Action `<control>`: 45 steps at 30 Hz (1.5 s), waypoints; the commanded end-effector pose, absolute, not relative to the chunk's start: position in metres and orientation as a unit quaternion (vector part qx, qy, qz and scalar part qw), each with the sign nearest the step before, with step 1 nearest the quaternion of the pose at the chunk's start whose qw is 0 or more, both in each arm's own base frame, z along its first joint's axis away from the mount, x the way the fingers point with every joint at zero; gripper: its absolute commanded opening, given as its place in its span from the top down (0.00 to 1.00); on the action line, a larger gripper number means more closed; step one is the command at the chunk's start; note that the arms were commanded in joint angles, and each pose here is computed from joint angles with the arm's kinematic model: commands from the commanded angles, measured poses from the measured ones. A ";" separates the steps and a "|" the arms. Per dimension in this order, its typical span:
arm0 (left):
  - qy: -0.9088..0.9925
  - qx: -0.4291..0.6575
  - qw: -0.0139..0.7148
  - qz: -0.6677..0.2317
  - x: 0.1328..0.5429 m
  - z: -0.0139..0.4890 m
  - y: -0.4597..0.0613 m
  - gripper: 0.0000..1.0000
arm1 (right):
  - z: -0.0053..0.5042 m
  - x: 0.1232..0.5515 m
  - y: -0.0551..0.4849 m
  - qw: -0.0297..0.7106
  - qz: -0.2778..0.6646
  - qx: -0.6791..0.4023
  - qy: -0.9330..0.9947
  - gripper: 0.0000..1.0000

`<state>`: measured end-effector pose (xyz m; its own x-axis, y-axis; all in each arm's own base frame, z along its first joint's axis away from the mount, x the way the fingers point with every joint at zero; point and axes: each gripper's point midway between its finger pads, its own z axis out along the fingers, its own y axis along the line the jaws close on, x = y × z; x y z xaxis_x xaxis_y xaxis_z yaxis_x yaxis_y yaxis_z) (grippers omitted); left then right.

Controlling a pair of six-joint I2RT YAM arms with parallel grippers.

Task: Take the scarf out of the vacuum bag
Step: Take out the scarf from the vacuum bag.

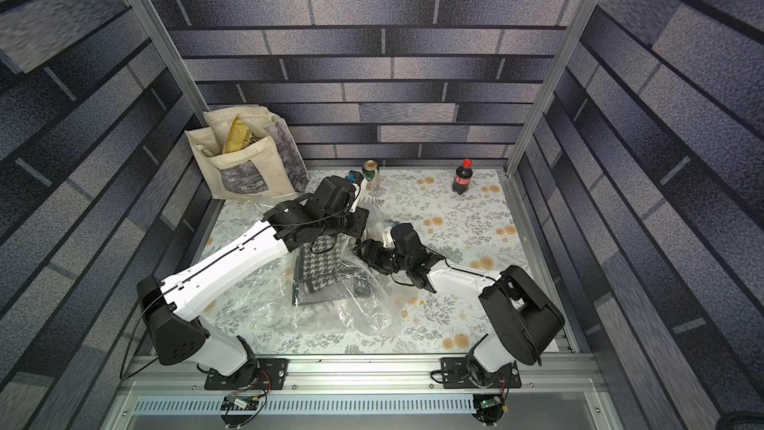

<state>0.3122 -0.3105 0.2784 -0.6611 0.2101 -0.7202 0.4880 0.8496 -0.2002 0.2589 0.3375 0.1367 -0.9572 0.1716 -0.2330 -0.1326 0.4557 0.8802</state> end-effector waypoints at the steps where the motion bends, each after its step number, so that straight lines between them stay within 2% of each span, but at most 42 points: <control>1: 0.887 0.186 0.373 -0.200 0.308 0.289 -0.305 1.00 | 0.143 0.251 0.348 0.125 0.548 0.005 0.827 0.22; 10: 0.885 0.183 0.376 -0.203 0.309 0.292 -0.302 1.00 | 0.111 0.250 0.354 0.104 0.506 0.005 0.856 0.28; 17: 0.890 0.175 0.374 -0.195 0.311 0.287 -0.296 1.00 | 0.120 0.248 0.356 0.117 0.505 -0.008 0.855 0.54; 19: 0.893 0.168 0.372 -0.191 0.313 0.284 -0.292 1.00 | 0.128 0.248 0.351 0.131 0.496 -0.016 0.858 0.66; 21: 0.895 0.162 0.369 -0.190 0.315 0.282 -0.288 1.00 | 0.138 0.247 0.344 0.147 0.486 -0.024 0.861 0.70; 27: 0.897 0.153 0.371 -0.187 0.318 0.282 -0.282 1.00 | 0.175 0.249 0.323 0.207 0.439 -0.052 0.873 0.98; 45: 0.894 0.133 0.389 -0.179 0.328 0.301 -0.259 1.00 | 0.243 0.262 0.274 0.307 0.333 -0.060 0.889 1.00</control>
